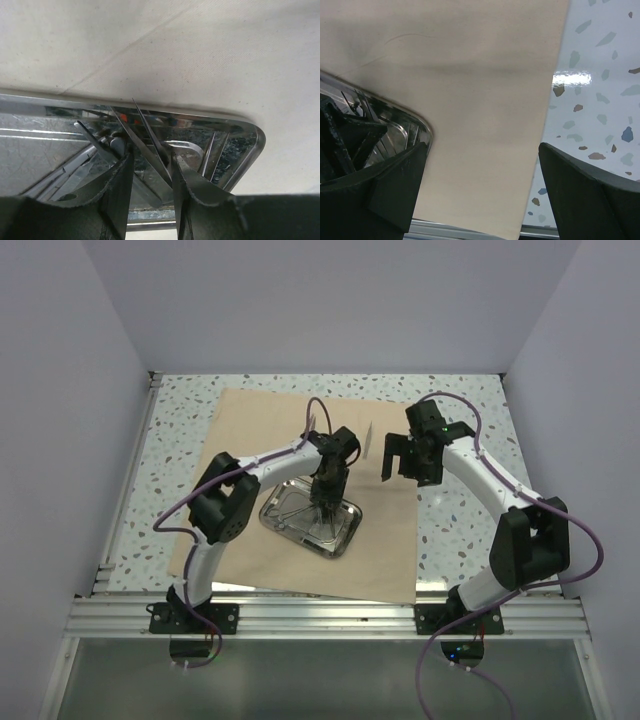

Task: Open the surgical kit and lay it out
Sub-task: Pick up the medical item from the container, then place the medical item in the surgical kit.

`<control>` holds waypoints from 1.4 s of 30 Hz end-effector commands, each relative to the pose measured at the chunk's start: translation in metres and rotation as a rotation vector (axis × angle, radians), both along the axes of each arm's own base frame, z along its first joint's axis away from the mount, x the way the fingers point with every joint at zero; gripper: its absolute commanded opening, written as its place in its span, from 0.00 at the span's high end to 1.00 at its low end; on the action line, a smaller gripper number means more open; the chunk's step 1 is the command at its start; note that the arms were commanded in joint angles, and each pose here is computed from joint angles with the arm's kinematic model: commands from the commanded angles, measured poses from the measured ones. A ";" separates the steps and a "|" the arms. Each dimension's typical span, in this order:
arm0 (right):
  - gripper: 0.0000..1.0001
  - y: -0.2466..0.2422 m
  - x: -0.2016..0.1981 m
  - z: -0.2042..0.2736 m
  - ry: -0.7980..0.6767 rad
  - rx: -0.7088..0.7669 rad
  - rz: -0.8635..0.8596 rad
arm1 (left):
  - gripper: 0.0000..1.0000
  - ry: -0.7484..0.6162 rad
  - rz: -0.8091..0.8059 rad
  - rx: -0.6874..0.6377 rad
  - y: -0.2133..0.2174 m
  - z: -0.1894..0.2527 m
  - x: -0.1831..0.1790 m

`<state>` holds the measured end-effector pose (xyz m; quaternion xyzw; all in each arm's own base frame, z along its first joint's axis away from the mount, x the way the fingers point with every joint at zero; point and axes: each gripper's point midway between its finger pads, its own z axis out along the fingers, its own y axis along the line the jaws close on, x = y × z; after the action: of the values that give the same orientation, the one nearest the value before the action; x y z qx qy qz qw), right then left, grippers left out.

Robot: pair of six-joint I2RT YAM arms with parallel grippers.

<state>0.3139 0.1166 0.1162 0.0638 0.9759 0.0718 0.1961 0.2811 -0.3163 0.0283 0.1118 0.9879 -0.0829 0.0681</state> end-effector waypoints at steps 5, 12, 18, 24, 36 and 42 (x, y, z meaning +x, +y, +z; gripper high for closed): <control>0.02 -0.001 -0.005 0.004 -0.008 0.000 0.019 | 0.67 0.020 0.026 0.034 -0.003 -0.025 -0.005; 0.02 -0.001 -0.005 0.007 -0.016 0.003 0.020 | 1.00 0.020 0.011 0.014 -0.007 -0.018 -0.004; 0.02 -0.004 -0.002 0.015 -0.037 -0.007 0.010 | 1.00 -0.074 -0.006 -0.023 -0.016 0.058 0.015; 0.02 -0.006 -0.004 0.016 -0.039 -0.012 -0.003 | 1.00 -0.175 -0.024 -0.093 -0.034 0.106 0.051; 0.02 -0.019 -0.014 0.030 -0.027 -0.065 -0.033 | 1.00 -0.481 0.021 -0.284 -0.070 0.065 0.194; 0.02 -0.025 -0.024 0.027 0.009 -0.082 -0.056 | 1.00 -0.614 0.060 -0.413 -0.081 0.064 0.255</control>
<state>0.2916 0.0977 0.1274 0.0727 0.9798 0.0336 0.1833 0.4839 -0.3744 0.0403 0.0856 0.9398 -0.1801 0.2776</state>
